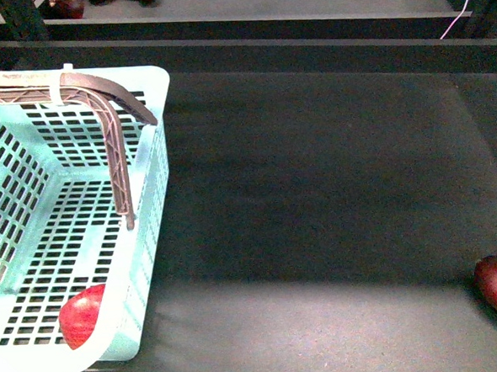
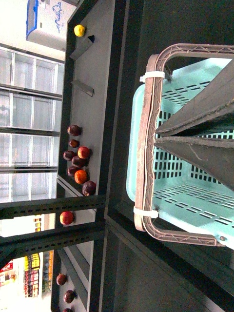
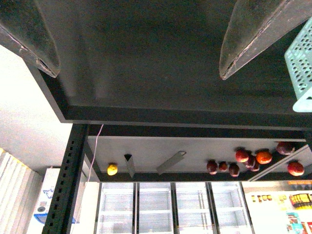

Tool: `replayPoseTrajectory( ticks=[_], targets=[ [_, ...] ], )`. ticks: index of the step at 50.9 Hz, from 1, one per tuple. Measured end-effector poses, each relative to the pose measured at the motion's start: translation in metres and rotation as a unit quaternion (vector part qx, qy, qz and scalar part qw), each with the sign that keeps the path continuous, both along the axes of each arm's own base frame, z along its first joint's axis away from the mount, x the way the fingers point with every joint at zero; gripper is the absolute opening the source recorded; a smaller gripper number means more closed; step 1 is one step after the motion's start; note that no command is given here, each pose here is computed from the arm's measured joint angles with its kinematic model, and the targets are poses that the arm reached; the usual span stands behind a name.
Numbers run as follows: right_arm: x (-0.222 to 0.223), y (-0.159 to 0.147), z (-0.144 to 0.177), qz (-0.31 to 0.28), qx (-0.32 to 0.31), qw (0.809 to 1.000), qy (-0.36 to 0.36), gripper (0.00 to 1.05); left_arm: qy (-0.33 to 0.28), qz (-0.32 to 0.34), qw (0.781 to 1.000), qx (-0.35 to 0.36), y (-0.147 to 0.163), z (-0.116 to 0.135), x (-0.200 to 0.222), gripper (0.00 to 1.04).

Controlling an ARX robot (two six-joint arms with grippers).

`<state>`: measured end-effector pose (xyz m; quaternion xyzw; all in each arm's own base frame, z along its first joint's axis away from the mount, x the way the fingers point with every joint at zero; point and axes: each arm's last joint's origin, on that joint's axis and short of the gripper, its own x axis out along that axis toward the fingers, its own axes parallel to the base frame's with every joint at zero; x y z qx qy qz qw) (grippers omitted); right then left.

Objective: Pick apple with right arm and hold basket with left

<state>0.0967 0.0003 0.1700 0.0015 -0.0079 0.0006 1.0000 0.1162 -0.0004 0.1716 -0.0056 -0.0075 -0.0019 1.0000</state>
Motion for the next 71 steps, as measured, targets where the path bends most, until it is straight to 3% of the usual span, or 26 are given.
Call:
replayPoseTrajectory(
  ticks=[63, 71],
  targets=[
    [0.0, 0.0, 0.0, 0.0, 0.0, 1.0, 0.0, 0.96, 0.002, 0.0, 1.0, 0.0, 0.0, -0.003, -0.019, 0.03],
    [0.0, 0.0, 0.0, 0.0, 0.0, 1.0, 0.0, 0.96, 0.002, 0.0, 1.0, 0.0, 0.0, -0.003, -0.019, 0.29]
  ],
)
